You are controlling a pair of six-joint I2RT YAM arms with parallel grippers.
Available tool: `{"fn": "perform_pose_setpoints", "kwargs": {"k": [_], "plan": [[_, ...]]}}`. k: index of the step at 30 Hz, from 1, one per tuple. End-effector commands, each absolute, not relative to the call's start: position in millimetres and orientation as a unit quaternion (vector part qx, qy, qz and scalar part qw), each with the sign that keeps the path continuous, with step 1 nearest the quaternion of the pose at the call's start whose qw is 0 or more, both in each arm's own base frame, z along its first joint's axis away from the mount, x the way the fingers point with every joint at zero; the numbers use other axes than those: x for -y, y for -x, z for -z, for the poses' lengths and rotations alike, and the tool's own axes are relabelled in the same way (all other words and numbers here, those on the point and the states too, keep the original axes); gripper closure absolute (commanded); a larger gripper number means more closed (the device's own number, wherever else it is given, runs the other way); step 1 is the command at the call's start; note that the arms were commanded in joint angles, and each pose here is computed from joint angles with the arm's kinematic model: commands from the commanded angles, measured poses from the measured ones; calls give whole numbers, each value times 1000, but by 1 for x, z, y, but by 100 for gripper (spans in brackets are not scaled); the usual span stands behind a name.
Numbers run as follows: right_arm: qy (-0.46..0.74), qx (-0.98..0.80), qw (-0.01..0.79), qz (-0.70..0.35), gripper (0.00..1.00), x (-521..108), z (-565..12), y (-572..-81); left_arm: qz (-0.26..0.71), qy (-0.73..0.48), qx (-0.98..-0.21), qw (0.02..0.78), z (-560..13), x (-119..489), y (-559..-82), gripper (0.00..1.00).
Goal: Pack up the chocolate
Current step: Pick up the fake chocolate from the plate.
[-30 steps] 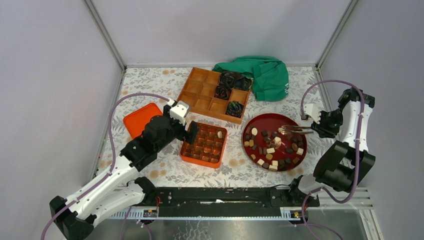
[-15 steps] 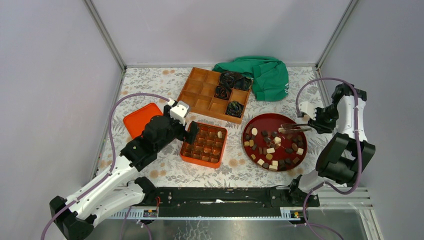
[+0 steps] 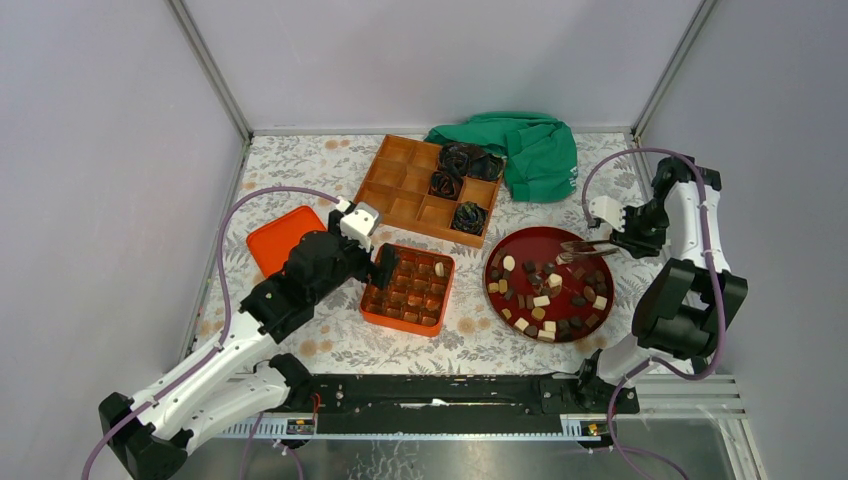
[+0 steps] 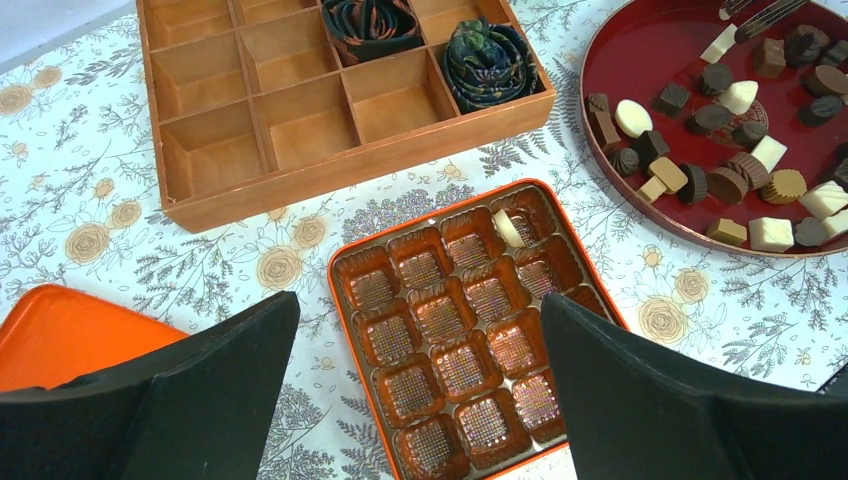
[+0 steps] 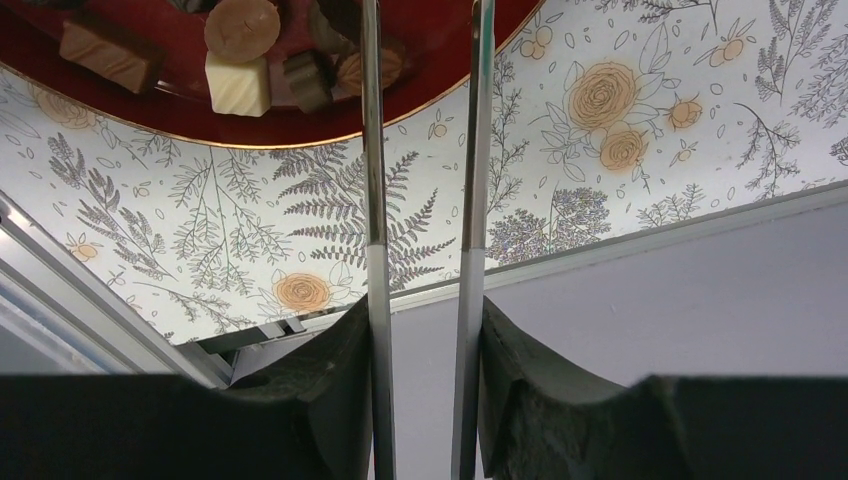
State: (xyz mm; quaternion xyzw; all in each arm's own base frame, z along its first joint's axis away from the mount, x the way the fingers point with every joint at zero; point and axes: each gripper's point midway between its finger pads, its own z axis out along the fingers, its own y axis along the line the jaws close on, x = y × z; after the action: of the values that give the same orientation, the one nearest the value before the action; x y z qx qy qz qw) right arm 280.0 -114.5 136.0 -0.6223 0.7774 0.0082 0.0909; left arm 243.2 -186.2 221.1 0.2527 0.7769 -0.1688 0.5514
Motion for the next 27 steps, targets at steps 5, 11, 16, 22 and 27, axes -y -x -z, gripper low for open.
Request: {"fn": "perform_pose_setpoints", "kwargs": {"k": [5, 11, 16, 22, 27], "plan": [[620, -781, 76, 5, 57, 114, -141, -285, 181, -257, -759, 570, -233, 189, -244, 1], [622, -780, 63, 7, 57, 114, -136, -287, 181, -257, -759, 569, -232, 189, -244, 1], [625, -779, 54, 12, 57, 115, -133, -288, 181, -257, -760, 569, -232, 189, -244, 1], [624, -780, 47, 14, 57, 116, -130, -289, 181, -257, -759, 570, -233, 189, -245, 1], [622, -781, 47, 7, 58, 111, -127, -287, 180, -256, -760, 569, -232, 189, -245, 1]]}}
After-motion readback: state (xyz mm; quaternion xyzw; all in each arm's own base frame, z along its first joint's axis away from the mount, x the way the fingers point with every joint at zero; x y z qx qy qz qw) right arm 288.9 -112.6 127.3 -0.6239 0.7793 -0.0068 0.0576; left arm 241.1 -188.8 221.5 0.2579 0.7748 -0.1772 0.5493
